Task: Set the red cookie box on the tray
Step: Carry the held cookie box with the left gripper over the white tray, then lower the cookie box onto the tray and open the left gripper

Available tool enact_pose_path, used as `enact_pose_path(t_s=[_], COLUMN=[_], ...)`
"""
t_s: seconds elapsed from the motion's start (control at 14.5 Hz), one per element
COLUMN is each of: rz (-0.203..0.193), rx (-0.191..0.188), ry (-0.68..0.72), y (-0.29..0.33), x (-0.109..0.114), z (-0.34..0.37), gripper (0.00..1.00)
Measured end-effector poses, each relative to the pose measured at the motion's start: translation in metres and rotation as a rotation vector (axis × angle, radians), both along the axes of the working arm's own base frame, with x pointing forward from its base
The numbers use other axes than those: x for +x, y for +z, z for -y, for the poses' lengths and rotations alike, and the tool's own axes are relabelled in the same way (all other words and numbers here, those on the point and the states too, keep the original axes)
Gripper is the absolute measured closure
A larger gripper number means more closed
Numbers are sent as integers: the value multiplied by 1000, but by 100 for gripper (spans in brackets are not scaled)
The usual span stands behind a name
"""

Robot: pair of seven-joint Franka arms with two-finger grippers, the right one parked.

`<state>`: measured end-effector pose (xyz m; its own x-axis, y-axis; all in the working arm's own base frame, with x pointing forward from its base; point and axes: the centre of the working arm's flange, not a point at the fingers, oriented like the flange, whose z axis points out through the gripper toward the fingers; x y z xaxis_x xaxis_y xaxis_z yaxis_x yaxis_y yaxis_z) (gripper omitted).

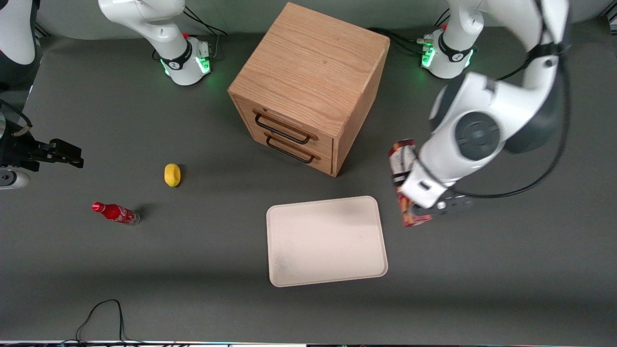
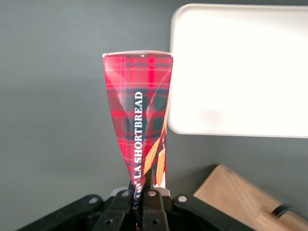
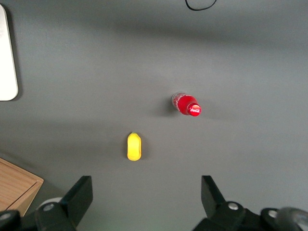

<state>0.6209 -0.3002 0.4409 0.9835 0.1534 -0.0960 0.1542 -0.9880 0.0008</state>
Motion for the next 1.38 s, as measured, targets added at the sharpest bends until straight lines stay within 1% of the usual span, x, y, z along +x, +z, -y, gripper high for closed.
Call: enact_pose_path(t_s=[0.14,0.35,0.42,0.62,0.9,1.38], rz=[42,107,119,140,157,170], rx=[-23,-57,-62,-72,-79,-84], ry=[13,31,35,42,51,57], y=[-26,-66,-80,-114,-145,-159], x=[21,54,60,70,77,81], z=[27,34,34,37,36,34], gripper=[97,97,97,97,97,97])
